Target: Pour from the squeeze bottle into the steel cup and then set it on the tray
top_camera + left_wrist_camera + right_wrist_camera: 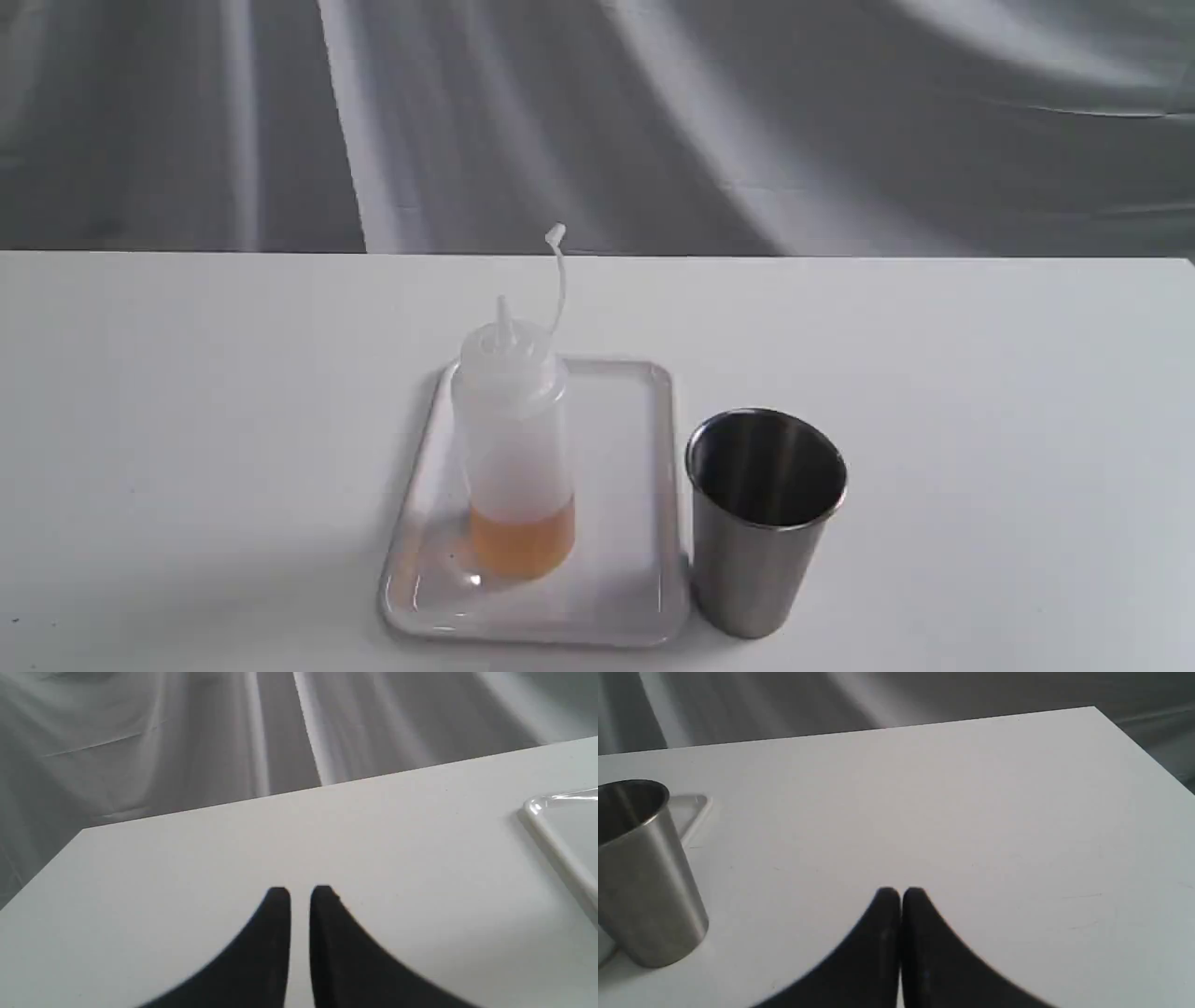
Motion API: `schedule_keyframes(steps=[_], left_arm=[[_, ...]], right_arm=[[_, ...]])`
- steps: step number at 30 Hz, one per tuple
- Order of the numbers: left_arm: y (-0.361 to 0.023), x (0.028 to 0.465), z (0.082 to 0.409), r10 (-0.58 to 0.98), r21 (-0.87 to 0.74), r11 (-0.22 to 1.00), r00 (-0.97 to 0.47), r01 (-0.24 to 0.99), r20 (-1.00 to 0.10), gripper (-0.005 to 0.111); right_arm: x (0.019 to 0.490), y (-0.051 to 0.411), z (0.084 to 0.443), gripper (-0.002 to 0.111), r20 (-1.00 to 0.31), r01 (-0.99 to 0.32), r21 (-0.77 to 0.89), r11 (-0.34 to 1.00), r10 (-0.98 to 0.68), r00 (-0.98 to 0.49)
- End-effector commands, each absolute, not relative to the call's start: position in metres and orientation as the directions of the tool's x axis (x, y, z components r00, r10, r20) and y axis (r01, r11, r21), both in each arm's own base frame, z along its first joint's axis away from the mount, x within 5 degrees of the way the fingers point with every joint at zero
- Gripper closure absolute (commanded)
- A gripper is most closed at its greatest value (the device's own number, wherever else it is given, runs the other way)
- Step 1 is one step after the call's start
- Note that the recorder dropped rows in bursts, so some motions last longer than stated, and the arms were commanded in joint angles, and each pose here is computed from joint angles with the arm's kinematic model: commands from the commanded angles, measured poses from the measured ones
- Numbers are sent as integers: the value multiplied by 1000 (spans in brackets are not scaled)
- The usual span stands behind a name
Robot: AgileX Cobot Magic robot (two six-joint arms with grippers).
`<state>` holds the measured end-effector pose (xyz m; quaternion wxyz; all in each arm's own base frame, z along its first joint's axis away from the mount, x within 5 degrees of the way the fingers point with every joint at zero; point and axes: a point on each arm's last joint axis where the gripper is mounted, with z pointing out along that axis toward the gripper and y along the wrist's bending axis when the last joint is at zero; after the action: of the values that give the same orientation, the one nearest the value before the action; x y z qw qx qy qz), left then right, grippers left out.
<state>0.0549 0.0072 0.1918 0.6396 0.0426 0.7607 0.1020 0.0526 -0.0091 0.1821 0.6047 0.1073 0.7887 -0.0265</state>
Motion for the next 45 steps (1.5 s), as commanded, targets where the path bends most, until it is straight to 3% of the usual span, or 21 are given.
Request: schedule_keyframes(steps=[1, 45], left_arm=[[7, 55, 192, 191, 204, 976, -165, -69, -968, 98], [7, 55, 192, 189, 203, 977, -165, -69, -968, 98]], right_arm=[[52, -9, 181, 108, -960, 207, 96, 974, 145, -238], [52, -10, 181, 108, -964, 210, 51, 976, 104, -246]])
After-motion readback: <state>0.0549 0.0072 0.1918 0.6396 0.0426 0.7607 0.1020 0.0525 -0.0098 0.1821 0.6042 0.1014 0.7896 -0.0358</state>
